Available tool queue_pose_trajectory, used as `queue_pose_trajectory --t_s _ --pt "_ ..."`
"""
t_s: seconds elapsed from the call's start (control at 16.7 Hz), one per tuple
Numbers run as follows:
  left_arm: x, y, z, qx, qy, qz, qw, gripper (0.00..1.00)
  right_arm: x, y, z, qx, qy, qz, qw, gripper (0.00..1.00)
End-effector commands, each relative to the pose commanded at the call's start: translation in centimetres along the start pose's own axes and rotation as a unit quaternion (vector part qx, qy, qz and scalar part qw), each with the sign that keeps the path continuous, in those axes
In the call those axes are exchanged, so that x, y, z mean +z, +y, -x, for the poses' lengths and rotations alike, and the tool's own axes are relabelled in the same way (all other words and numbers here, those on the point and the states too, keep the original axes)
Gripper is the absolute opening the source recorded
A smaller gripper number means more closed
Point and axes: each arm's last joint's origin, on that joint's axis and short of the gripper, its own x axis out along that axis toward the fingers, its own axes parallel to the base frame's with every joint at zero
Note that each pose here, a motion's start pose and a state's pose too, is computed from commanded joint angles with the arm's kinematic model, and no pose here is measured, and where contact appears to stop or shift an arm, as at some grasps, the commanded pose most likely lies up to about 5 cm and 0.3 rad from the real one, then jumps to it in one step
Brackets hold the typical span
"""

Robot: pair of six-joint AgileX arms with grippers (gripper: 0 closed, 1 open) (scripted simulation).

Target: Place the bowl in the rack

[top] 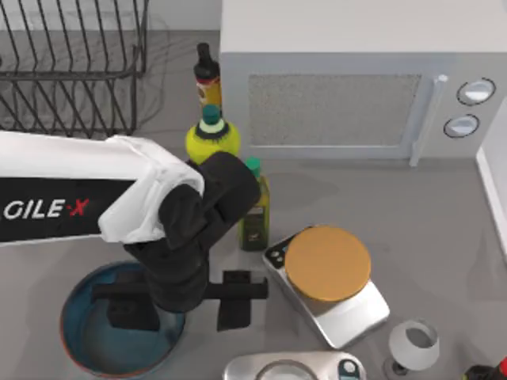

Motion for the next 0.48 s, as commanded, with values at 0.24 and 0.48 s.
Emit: queue_pose_trajectory --t_s 0.24,0.48 --pt "0.0 0.0 0.0 0.0 0.0 0.0 1.0 0.25 0.0 0.0 0.0 0.0 0.0 0.0 1.0 1.0" --pt "0.0 0.0 0.0 0.0 0.0 0.0 1.0 0.0 0.0 0.0 0.0 0.0 0.0 0.0 1.0 1.0"
